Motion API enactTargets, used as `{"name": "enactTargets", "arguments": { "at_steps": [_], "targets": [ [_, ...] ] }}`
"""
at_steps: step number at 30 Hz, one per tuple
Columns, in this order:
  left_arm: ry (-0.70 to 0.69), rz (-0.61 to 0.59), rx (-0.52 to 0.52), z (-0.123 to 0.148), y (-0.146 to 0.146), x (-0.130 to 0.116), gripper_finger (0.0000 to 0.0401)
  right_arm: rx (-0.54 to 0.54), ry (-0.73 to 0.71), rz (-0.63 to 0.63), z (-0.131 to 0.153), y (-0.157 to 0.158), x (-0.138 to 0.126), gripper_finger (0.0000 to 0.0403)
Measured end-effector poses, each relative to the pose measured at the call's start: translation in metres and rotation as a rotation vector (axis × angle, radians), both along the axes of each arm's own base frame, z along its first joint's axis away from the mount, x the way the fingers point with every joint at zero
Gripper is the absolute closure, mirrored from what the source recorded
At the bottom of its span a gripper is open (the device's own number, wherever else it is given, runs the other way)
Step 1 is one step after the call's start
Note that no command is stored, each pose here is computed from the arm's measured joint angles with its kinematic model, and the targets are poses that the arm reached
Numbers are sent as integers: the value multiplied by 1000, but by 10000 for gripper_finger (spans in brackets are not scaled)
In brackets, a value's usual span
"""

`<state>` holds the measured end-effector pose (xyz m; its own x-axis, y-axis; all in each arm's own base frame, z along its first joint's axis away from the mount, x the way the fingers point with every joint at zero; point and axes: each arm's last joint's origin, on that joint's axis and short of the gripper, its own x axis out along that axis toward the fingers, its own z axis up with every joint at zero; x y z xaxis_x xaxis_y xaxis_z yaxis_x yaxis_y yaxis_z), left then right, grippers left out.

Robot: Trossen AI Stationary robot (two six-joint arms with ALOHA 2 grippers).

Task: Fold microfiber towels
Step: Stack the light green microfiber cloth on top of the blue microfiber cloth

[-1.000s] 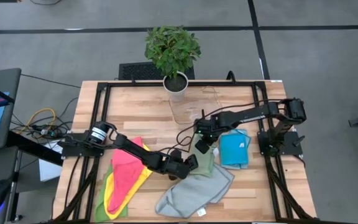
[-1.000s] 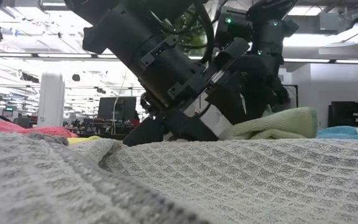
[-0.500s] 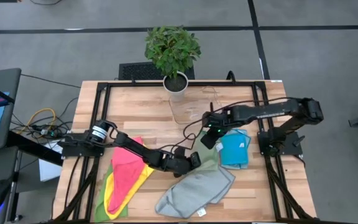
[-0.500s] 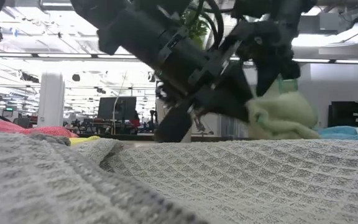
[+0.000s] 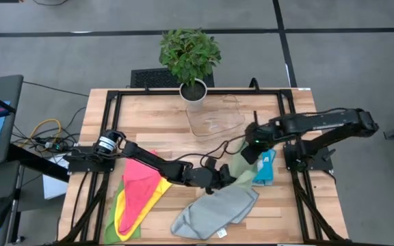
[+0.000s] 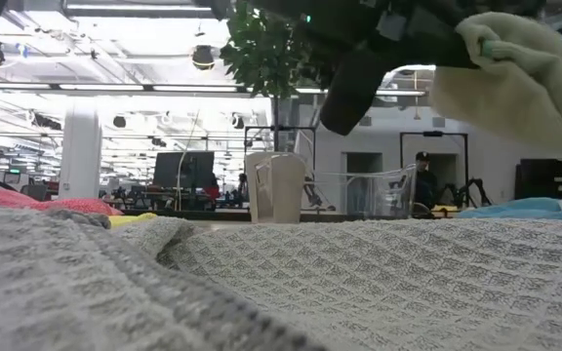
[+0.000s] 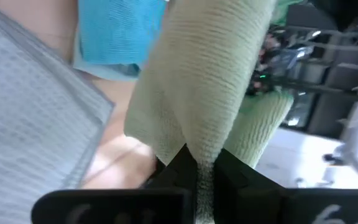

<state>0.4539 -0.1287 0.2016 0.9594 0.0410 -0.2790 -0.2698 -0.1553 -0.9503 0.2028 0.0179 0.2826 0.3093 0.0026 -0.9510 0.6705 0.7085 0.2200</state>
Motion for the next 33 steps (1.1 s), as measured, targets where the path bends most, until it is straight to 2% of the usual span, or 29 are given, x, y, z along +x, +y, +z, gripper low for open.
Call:
{"name": "enactTargets", "arguments": {
  "at_steps": [3, 7, 13, 17, 25, 33],
  "targets": [
    [60, 6, 44, 6, 7, 5, 395, -30, 75, -25, 3, 2, -17, 370],
    [103, 40, 45, -4, 19, 17, 395, -77, 150, -33, 5, 2, -30, 370],
    [0, -67, -26, -21, 12, 61, 395, -111, 194, -38, 5, -1, -36, 370],
    [-17, -106, -37, -31, 13, 83, 395, -130, 215, -22, 4, -2, -38, 371],
    [80, -54, -50, -38, 14, 82, 395, -147, 316, -7, -34, -3, -46, 370],
    [142, -51, -32, -44, 16, 80, 395, -147, 291, 1, -52, -3, -44, 369]
  ]
}}
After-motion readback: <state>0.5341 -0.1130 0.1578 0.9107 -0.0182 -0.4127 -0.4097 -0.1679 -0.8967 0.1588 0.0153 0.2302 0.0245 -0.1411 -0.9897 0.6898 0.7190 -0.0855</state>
